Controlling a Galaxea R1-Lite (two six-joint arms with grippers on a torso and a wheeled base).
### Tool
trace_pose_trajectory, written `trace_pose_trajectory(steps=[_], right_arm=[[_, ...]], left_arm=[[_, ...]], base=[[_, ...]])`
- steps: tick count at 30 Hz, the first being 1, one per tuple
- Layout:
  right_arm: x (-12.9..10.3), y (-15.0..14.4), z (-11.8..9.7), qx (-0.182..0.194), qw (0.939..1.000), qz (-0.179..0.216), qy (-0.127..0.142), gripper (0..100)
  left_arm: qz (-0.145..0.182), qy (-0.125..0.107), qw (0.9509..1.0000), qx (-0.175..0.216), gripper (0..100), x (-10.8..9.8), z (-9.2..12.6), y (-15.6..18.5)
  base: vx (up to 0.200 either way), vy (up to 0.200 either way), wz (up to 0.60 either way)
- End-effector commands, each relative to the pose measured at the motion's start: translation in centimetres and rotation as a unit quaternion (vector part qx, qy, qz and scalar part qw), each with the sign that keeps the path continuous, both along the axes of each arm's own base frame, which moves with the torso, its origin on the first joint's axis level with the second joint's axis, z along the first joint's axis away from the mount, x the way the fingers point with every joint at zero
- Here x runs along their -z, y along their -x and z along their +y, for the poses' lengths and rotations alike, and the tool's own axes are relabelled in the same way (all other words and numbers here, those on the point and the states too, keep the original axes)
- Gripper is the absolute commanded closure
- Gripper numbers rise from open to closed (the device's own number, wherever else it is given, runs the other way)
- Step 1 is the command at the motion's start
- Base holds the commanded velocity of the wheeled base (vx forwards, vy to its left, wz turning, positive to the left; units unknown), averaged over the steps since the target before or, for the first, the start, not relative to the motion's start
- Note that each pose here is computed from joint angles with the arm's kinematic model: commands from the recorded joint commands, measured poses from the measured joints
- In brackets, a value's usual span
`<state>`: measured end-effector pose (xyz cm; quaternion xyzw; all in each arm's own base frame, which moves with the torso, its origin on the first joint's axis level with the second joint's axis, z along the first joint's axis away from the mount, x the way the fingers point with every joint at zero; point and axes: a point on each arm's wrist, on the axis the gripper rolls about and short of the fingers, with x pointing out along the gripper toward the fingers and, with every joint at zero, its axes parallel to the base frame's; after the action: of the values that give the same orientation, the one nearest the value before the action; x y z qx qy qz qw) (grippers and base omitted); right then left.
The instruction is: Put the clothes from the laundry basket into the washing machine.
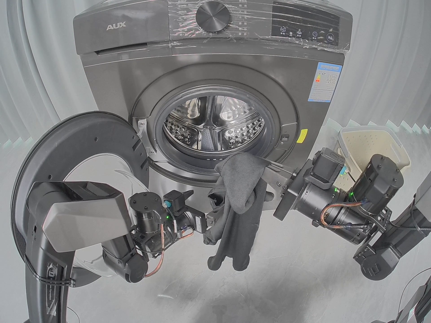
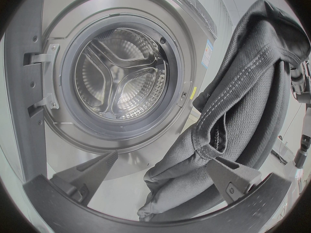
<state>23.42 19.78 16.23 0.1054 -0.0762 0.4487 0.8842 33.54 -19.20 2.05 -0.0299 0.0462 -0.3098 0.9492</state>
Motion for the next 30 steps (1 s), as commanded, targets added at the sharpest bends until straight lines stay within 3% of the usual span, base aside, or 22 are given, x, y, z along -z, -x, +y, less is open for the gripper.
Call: trace_pose_trajectory(steps=[1,17,18,30], right_arm=[[0.1,0.2,0.2,-0.004,1.0,0.001,0.001,100],[0.4,0.7,0.7,-0.014,0.9999,0.006,0.007,100],[0.5,0.7,0.7,-0.014,0.9998,0.007,0.007,100],[1.1,0.8,0.1,-0.008,0.9997,0.017,0.016,100]], left_arm=[[-0.003,0.003,1.0,0.001,0,0.0,-0.2,-0.2],[-0.009,0.003,0.9998,0.018,0,0.9,-1.1,-0.8],[-0.011,0.003,0.9998,0.018,100,0.8,-1.2,-0.9],[-0.03,0.014,0.9994,0.011,100,-0.5,-0.9,-1.4]], base=[[0.0,0.0,0.0],[0.0,0.0,0.0],[0.0,0.0,0.0],[0.0,0.0,0.0]])
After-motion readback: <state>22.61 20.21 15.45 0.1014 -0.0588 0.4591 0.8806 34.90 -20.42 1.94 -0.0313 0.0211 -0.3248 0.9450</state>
